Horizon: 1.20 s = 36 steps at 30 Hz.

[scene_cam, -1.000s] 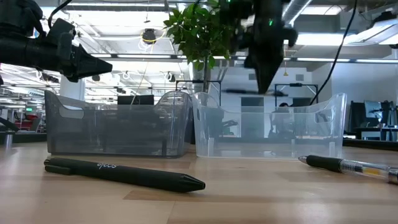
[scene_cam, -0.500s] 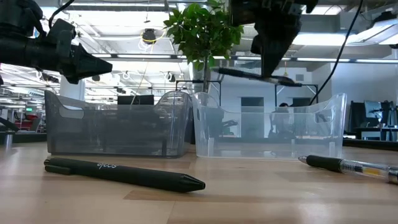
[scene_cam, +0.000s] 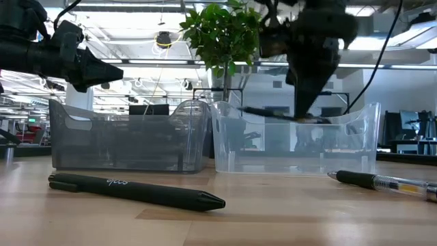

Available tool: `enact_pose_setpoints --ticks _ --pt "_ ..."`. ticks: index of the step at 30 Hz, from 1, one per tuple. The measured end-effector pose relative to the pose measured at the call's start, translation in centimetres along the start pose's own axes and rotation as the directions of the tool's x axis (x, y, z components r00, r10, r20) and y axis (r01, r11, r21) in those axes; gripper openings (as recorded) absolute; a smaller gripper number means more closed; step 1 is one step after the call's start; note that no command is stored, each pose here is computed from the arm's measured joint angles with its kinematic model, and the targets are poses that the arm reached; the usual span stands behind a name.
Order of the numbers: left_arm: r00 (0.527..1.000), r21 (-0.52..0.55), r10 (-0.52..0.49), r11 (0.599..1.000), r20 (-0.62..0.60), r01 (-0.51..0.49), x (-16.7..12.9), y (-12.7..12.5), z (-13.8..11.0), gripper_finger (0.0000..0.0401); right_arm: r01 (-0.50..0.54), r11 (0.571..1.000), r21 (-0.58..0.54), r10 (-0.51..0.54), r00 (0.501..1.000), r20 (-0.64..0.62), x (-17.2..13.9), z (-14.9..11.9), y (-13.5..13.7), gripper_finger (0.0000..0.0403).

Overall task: Sort pens & pencils
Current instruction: Put the top right black pen into the transparent bin

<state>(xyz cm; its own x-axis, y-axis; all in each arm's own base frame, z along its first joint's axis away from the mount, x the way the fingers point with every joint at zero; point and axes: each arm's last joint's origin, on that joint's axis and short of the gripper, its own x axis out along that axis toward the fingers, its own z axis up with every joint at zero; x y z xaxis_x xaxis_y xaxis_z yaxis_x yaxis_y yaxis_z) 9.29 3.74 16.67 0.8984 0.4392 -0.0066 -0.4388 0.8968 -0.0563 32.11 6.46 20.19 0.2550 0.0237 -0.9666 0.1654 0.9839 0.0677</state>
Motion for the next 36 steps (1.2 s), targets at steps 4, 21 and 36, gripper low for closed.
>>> enact_pose_setpoints --ticks 4,21,36 --pt "1.0 0.0 0.0 1.0 0.0 0.0 0.0 0.0 0.0 0.0094 0.0 1.0 0.014 0.0 1.0 -0.001 0.9 -0.5 -0.2 0.0054" --pt "1.0 0.0 -0.001 1.0 0.0 0.001 0.0 0.0 0.0 0.0094 -0.009 1.0 0.022 0.009 1.0 0.021 1.8 -0.9 -0.3 0.0054" --pt "1.0 0.0 0.0 1.0 0.0 0.0 0.0 0.0 0.0 0.0094 -0.009 1.0 0.028 0.008 1.0 0.02 1.8 -0.8 -0.5 0.0088"
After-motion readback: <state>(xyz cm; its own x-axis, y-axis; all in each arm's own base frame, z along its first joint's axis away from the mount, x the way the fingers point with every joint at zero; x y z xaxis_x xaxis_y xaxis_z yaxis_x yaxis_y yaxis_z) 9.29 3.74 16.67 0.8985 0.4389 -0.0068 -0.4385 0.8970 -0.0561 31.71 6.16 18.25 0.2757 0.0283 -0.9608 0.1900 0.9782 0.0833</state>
